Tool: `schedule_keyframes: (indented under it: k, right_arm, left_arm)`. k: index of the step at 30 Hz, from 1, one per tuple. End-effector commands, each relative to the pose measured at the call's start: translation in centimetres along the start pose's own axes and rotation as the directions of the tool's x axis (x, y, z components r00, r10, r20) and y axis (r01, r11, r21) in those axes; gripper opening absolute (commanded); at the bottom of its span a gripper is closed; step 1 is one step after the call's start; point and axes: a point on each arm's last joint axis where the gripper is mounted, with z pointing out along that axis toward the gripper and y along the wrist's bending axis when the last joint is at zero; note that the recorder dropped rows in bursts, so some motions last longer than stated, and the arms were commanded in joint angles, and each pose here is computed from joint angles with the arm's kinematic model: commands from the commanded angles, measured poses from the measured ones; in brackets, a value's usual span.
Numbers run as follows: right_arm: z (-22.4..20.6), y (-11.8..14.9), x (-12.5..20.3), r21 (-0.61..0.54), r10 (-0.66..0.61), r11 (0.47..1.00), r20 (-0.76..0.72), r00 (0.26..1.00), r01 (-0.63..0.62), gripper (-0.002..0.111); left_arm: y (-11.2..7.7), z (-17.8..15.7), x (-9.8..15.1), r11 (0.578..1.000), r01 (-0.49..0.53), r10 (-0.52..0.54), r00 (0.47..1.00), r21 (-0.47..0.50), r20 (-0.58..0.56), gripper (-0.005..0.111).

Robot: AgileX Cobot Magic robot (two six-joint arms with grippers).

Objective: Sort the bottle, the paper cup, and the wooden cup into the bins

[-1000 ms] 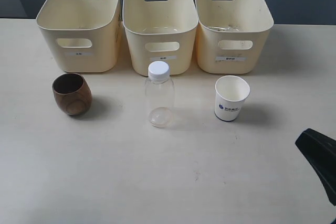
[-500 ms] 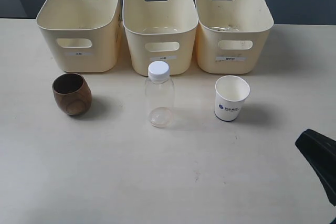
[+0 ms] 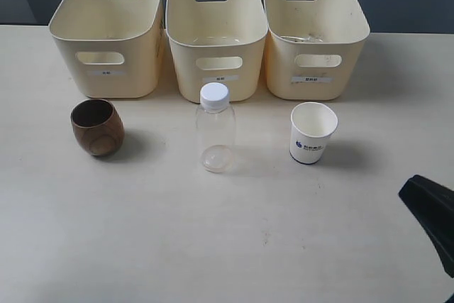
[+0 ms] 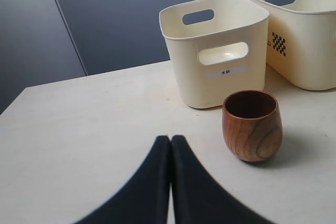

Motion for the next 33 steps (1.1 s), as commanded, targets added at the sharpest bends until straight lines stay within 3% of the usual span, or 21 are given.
schedule_keyframes:
  k: [1, 14, 19, 26, 33]
  right_arm:
    - [-0.1, -1.0, -0.7, 0.106, 0.031, 0.994, 0.084, 0.996, -0.040, -0.001]
    - [0.0, -2.0, -1.6, 0.191, 0.026, 0.980, 0.158, 0.987, -0.057, -0.001]
    - [0.7, -2.1, -3.9, 0.212, 0.001, 0.977, 0.134, 0.991, -0.030, -0.001]
    - [3.9, -3.6, -6.7, 0.202, 0.125, 0.971, 0.029, 0.992, -0.128, -0.001]
    - [10.2, -7.2, -8.0, 0.166, 0.291, 0.950, -0.173, 0.941, -0.263, -0.001]
  left_arm:
    - [0.0, 0.0, 0.0, 1.000, 0.004, -0.004, 1.000, 0.003, 0.005, 0.000]
    - [0.0, 0.0, 0.0, 1.000, 0.004, -0.004, 1.000, 0.003, 0.005, 0.000]
    - [0.0, 0.0, 0.0, 1.000, 0.004, -0.004, 1.000, 0.003, 0.005, 0.000]
    - [0.0, 0.0, 0.0, 1.000, 0.004, -0.004, 1.000, 0.003, 0.005, 0.000]
    - [0.0, 0.0, 0.0, 1.000, 0.004, -0.004, 1.000, 0.003, 0.005, 0.000]
